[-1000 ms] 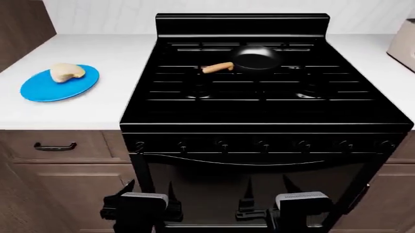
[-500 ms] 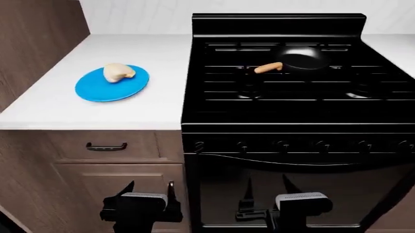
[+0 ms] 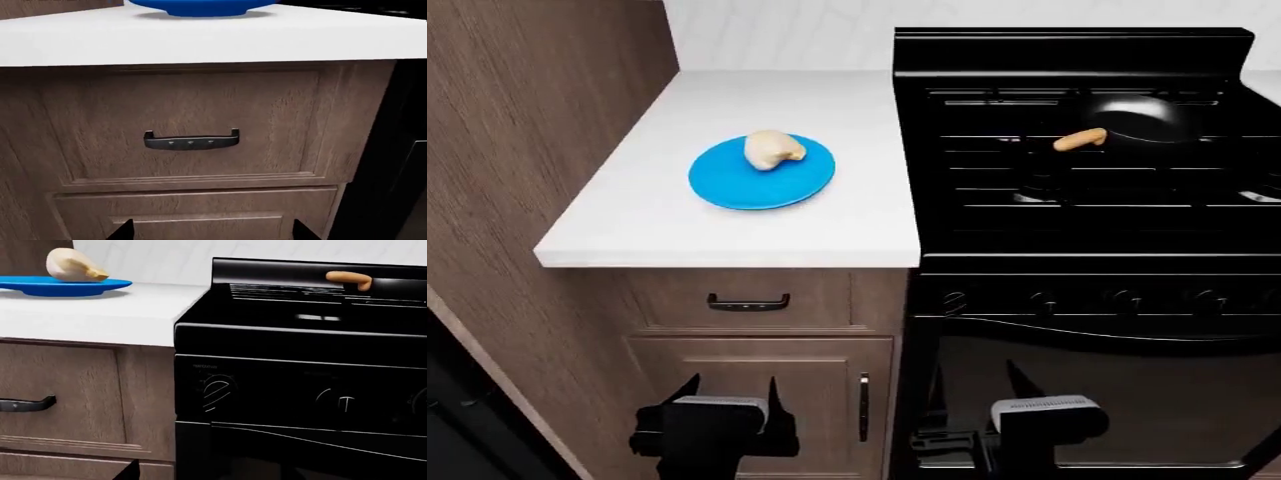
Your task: Frozen meat rests on a plate on the counter. Retrieve the meat and place it in a pot on a burner. Then turn the burner on.
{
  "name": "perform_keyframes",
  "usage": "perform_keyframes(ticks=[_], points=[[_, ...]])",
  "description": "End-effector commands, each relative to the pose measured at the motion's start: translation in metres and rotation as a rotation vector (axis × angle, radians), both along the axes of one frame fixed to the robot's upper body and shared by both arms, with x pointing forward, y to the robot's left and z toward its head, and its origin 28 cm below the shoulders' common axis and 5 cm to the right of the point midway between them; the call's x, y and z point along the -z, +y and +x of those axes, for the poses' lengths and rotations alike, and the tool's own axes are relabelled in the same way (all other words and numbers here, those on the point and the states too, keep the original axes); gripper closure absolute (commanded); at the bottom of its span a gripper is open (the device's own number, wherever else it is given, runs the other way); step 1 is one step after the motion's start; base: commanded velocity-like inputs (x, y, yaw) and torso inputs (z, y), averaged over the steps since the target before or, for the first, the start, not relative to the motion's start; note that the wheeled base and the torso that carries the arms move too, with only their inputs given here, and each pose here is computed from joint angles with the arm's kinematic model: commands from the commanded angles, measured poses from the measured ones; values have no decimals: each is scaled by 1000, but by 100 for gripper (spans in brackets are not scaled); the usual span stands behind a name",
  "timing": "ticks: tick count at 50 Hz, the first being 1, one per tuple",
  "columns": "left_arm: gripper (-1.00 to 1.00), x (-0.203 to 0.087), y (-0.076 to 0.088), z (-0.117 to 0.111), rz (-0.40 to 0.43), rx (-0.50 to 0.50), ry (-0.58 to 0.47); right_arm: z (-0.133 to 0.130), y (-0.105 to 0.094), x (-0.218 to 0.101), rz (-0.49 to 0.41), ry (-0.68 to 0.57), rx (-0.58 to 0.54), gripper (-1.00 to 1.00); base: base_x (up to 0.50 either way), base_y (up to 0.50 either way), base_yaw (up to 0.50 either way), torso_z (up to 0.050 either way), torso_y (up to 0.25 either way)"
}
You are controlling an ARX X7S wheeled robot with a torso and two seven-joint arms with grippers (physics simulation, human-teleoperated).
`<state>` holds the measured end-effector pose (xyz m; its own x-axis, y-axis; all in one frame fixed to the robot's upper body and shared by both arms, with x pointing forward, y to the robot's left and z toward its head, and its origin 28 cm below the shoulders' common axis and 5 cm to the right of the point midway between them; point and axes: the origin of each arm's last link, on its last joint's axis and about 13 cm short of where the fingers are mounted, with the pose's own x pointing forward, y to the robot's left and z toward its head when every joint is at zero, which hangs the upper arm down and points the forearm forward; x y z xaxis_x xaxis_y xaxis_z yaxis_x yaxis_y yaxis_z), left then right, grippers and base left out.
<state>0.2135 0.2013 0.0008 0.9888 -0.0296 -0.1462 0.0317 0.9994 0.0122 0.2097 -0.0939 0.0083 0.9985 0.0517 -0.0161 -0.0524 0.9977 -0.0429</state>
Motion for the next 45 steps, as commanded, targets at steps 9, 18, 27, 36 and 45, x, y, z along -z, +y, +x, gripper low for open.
perform_keyframes(ticks=[9,18,27,36,45], points=[[-100,-75,10,9,-32,71,-32,-1,-9,-61,-69,5,23,-100,0,0,0,0,0],[-100,-146,15,4,-62,139,-31,-3,-14,-134,-19,-26,-26,-100,0,0,0,0,0],[-100,-193,21,9,2,169,-63,-8,-20,-178,2,-125,-100,-100,0,0,0,0,0],[-100,-209,22,13,13,177,-69,-12,-22,-191,-4,-180,-161,-100,307,0,0,0,0],[-100,-232,22,5,19,166,-81,-20,-26,-216,-74,-210,-191,-100,500,0,0,0,0]])
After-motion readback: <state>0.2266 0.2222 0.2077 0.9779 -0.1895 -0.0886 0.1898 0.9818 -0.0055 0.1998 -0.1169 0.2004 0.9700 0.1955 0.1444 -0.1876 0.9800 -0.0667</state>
